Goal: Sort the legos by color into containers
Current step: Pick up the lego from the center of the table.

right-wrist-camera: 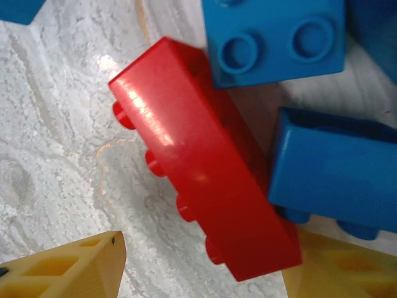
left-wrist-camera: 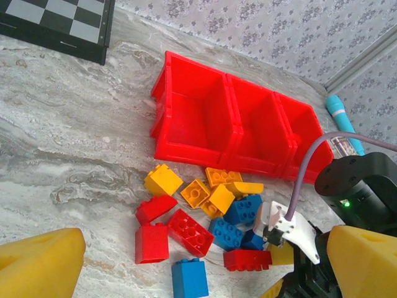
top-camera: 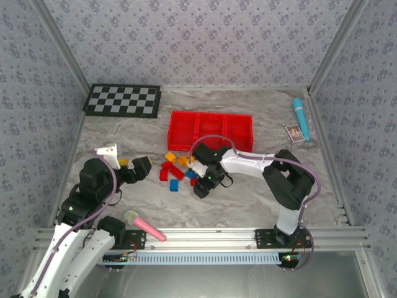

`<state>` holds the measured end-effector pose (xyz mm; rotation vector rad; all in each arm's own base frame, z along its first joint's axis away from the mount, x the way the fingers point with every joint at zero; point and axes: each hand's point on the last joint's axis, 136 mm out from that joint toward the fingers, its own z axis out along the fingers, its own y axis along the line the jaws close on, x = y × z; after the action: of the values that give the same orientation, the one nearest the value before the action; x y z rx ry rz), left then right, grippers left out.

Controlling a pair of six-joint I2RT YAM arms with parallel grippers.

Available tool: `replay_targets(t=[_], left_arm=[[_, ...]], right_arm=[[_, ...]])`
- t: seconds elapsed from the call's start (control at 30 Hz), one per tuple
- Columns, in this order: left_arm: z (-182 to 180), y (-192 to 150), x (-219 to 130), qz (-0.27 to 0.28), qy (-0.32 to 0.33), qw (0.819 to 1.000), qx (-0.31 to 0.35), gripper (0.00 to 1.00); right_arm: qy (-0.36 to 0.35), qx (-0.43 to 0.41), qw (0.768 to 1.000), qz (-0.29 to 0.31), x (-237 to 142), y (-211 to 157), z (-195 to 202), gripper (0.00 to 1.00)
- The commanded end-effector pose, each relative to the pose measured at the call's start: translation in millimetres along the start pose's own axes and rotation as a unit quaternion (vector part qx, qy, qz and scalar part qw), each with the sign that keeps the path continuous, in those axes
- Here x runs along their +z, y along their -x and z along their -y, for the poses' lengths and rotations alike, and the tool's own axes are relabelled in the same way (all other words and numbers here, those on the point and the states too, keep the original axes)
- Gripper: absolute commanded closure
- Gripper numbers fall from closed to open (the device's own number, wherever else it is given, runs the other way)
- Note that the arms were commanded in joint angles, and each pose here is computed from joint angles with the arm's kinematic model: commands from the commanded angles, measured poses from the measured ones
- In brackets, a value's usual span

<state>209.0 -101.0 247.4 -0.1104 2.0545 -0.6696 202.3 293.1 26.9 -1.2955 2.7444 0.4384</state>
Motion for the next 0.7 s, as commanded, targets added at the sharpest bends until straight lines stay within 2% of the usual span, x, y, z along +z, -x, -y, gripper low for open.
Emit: replay_targets(t=[0.0,0.33,0.67], left_arm=[[-0.2,-0.1,-0.5,0.003,0.0,1.0,-0.004,0.0],[-5.7,-0.8,-2.2,0.004,0.014,1.0,-0.016,0.0],[-10.7,-4.2,0.4,0.002,0.024,1.0,-0.019,0.0]], right_arm=[[-0.02,0.006,1.0,0.02,2.6,12.0,10.9,0.32],[-0.009,-0.007,0.999,0.043,5.7,32.4,-6.3,0.34],[-0.009,-0.015,0.999,0.036,7.0,28.9,-26.0,0.5]])
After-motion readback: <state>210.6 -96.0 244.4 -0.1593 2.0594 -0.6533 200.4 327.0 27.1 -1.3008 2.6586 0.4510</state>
